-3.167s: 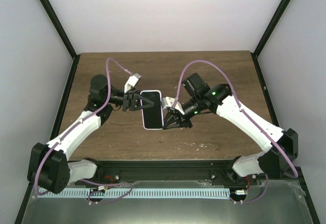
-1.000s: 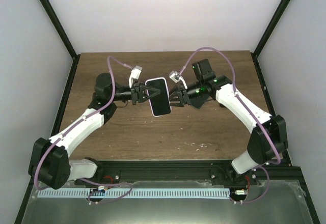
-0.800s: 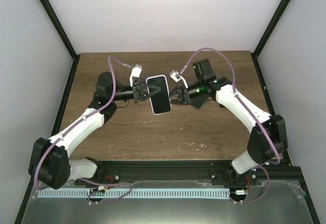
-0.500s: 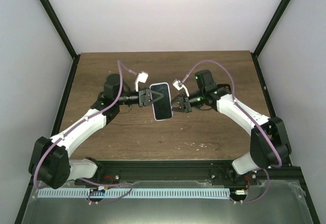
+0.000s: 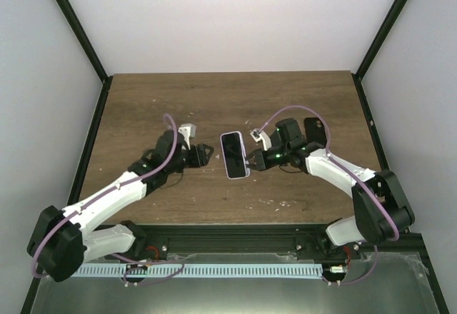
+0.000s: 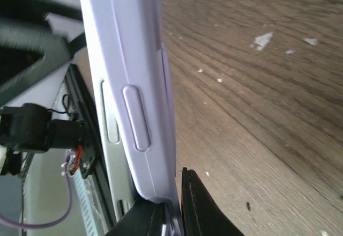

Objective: Take the phone out of the phone case
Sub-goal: Remove the phone case from the phone.

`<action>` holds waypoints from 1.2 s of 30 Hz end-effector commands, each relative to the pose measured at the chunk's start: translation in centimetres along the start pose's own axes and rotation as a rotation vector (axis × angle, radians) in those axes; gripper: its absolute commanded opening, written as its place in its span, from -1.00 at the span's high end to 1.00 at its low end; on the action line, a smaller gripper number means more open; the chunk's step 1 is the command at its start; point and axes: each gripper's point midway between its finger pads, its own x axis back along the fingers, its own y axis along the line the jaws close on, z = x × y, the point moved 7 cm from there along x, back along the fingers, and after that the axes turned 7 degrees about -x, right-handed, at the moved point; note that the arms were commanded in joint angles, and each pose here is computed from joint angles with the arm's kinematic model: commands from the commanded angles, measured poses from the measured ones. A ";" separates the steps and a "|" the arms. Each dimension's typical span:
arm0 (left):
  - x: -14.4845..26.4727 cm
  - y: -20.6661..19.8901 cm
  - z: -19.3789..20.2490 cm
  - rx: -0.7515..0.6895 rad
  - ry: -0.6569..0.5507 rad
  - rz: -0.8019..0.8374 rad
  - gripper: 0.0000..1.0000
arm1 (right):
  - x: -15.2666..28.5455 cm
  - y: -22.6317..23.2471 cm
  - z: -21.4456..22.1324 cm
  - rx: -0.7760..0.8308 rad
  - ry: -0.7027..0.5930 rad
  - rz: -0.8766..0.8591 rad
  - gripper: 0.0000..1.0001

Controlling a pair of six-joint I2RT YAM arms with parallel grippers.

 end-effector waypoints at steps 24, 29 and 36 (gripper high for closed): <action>-5.4 -11.8 7.6 -0.585 -0.013 -0.058 -0.12 | -1.6 -4.9 -1.2 -0.484 0.073 0.418 0.99; -7.3 -12.4 8.6 -0.648 0.022 -0.026 -0.14 | -1.8 -5.0 -0.8 -0.493 0.074 0.398 0.99; -9.1 -12.1 9.5 -0.657 0.056 -0.069 -0.14 | -2.1 -5.4 -0.5 -0.503 0.093 0.394 0.99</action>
